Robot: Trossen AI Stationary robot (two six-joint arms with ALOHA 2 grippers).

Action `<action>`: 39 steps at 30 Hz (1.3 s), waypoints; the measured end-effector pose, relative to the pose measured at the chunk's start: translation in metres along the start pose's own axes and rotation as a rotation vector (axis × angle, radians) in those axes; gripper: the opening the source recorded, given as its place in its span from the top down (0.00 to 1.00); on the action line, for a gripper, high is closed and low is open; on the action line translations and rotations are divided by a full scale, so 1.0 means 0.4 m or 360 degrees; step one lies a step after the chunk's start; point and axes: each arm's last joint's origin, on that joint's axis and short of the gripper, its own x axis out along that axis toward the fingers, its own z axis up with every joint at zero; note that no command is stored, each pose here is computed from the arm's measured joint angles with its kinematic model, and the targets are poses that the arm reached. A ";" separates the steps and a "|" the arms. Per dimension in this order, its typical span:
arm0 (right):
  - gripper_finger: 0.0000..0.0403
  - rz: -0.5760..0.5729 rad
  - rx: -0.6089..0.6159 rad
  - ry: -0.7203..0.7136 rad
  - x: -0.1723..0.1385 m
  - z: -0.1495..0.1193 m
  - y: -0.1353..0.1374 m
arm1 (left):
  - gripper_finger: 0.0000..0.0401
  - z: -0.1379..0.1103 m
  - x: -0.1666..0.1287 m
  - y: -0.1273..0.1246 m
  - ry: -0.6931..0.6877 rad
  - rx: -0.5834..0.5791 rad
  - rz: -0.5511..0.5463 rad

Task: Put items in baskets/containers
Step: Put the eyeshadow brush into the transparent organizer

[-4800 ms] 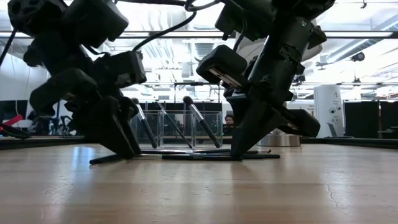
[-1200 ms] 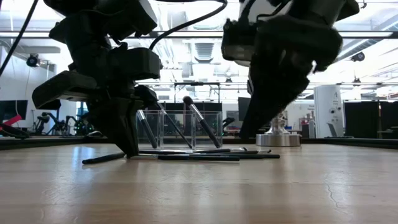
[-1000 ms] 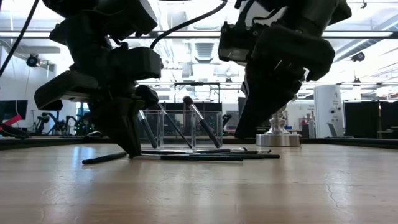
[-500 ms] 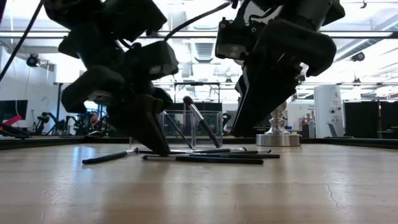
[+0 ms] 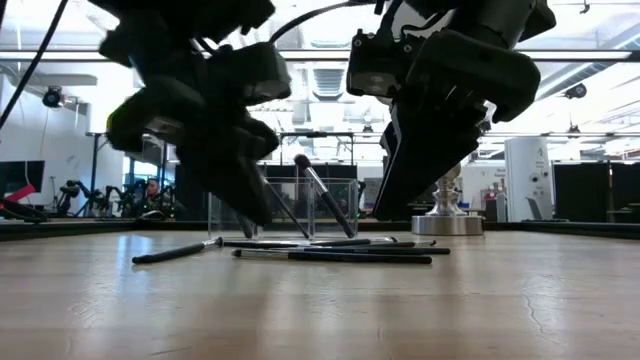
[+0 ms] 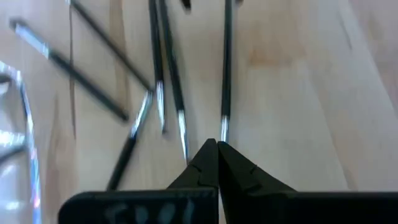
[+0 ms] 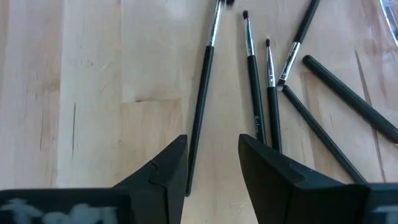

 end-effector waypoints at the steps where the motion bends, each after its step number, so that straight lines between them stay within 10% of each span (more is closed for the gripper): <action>1: 0.66 -0.0001 0.0001 -0.0001 0.000 0.000 0.000 | 1.00 -0.006 -0.007 -0.004 0.0041 0.0001 -0.0003; 39: 0.60 0.0030 0.0006 -0.0165 0.001 0.033 -0.010 | 1.00 -0.022 0.060 0.001 0.0029 -0.0014 0.0165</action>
